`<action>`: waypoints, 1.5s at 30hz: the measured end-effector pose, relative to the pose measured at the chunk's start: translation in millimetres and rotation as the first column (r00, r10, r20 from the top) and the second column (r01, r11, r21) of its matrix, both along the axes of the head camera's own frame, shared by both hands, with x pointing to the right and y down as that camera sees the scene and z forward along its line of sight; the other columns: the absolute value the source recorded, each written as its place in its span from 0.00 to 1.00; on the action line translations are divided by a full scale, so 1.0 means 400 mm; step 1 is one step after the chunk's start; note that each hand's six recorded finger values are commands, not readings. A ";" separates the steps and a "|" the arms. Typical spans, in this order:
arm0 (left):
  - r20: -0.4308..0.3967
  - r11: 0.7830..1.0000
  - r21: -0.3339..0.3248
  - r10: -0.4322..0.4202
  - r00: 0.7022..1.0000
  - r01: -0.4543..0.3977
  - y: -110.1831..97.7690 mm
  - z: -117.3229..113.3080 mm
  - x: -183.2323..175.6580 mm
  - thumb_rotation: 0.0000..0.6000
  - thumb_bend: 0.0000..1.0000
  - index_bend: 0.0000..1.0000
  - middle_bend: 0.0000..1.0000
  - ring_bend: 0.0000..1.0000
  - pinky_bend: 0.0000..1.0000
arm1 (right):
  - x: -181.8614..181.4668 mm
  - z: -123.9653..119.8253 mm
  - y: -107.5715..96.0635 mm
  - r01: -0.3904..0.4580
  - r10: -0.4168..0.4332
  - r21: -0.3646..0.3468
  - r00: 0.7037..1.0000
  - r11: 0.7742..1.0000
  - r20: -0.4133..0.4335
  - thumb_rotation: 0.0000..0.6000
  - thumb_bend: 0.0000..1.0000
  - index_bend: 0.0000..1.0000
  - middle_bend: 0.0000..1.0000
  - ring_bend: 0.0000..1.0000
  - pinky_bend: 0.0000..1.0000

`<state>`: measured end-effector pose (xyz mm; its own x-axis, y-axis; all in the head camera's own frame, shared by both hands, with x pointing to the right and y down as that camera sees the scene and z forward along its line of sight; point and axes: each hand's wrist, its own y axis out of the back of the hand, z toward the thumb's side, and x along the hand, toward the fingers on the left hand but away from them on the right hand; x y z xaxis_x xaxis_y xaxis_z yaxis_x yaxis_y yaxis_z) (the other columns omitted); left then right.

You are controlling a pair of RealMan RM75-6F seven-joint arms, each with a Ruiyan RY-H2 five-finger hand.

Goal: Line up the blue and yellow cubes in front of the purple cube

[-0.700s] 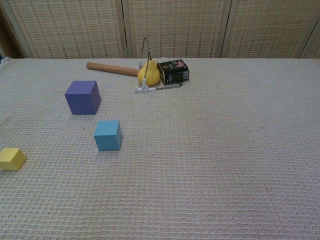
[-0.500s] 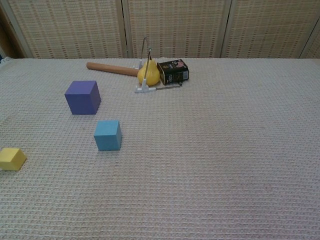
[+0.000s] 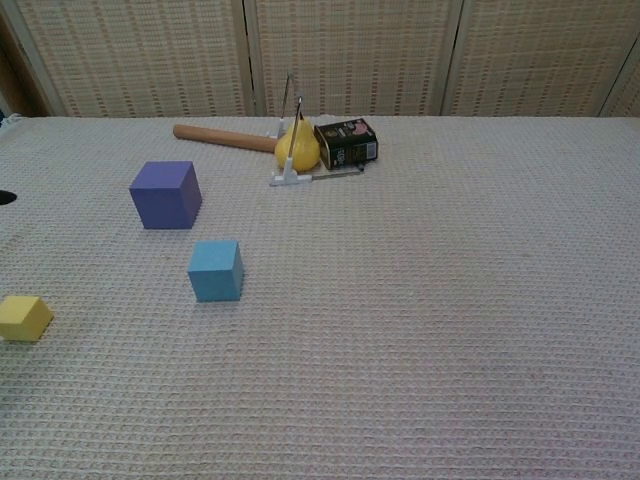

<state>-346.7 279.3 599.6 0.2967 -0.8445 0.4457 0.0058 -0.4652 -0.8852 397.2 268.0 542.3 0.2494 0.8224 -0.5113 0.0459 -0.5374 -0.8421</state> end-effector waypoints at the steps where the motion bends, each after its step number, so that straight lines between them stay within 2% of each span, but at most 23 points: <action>1: 0.002 1.000 0.000 0.007 1.000 -0.007 -0.006 0.002 0.017 1.00 0.39 0.11 1.00 1.00 1.00 | -0.001 0.004 0.000 0.001 -0.001 -0.007 1.000 1.000 0.000 1.00 0.05 0.00 0.00 0.00 0.00; 5: 0.008 0.999 -0.019 0.040 0.999 -0.039 -0.034 0.025 0.110 1.00 0.39 0.16 1.00 1.00 1.00 | -0.006 0.008 -0.001 0.004 -0.004 -0.019 1.000 1.000 0.001 1.00 0.05 0.00 0.00 0.00 0.00; 9: -0.001 0.998 -0.060 0.037 0.999 -0.037 -0.068 0.062 0.186 1.00 0.38 0.18 1.00 1.00 1.00 | -0.002 0.011 -0.003 -0.003 0.003 -0.024 1.000 1.000 -0.003 1.00 0.05 0.00 0.00 0.00 0.00; 18: 0.001 0.994 -0.105 0.034 0.999 -0.034 -0.134 0.129 0.294 1.00 0.37 0.18 1.00 1.00 1.00 | 0.018 0.016 -0.017 -0.034 0.033 -0.031 0.999 0.999 -0.012 1.00 0.05 0.00 0.00 0.00 0.00; 33: 0.083 0.987 -0.152 0.063 0.995 -0.050 -0.180 0.244 0.354 1.00 0.36 0.19 1.00 1.00 1.00 | 0.041 0.032 -0.036 -0.070 0.069 -0.055 0.997 0.996 -0.021 1.00 0.05 0.00 0.00 0.00 0.00; 45: 0.095 0.988 -0.148 0.066 0.993 -0.051 -0.199 0.280 0.368 1.00 0.35 0.26 1.00 1.00 1.00 | 0.050 0.033 -0.038 -0.082 0.080 -0.060 0.996 0.995 -0.031 1.00 0.05 0.00 0.00 0.00 0.00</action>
<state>-199.7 199.7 711.5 0.2921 -0.7515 0.5916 0.1208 -0.5846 -0.8023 417.1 252.9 555.6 0.1679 0.8060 -0.5677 0.0674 -0.5839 -0.8091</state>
